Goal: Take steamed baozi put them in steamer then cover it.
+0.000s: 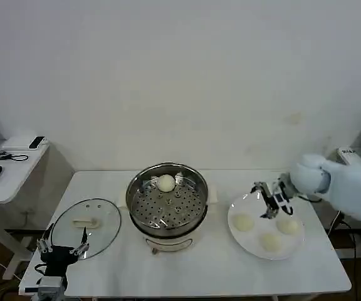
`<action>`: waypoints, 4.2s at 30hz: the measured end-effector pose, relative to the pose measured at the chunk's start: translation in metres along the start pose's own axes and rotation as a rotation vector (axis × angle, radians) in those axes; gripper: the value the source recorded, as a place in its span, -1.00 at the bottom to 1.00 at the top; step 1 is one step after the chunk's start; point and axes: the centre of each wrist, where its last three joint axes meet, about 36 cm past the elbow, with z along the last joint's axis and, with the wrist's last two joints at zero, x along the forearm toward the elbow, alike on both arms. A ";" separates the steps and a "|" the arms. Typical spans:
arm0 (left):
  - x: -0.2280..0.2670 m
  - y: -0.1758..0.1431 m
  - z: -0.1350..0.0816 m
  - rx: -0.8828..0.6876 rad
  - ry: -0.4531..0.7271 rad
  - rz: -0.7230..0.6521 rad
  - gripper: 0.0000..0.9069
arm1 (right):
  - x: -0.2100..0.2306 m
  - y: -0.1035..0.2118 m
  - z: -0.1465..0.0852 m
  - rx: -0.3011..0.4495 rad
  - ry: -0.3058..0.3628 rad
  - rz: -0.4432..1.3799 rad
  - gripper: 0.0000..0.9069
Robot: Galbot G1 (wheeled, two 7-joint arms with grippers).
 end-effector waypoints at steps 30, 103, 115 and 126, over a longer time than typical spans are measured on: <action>-0.003 -0.002 0.008 0.002 0.021 -0.012 1.00 | -0.089 -0.014 -0.019 -0.077 0.004 -0.053 0.42; -0.005 0.008 -0.012 0.010 -0.044 -0.043 1.00 | -0.021 -0.137 -0.361 -0.083 -0.174 0.005 0.38; -0.006 0.006 -0.012 0.013 -0.047 -0.037 1.00 | -0.028 -0.139 -0.360 -0.092 -0.164 -0.003 1.00; -0.008 0.004 -0.015 0.011 -0.054 -0.028 1.00 | 0.017 -0.147 -0.327 -0.043 -0.143 0.035 1.00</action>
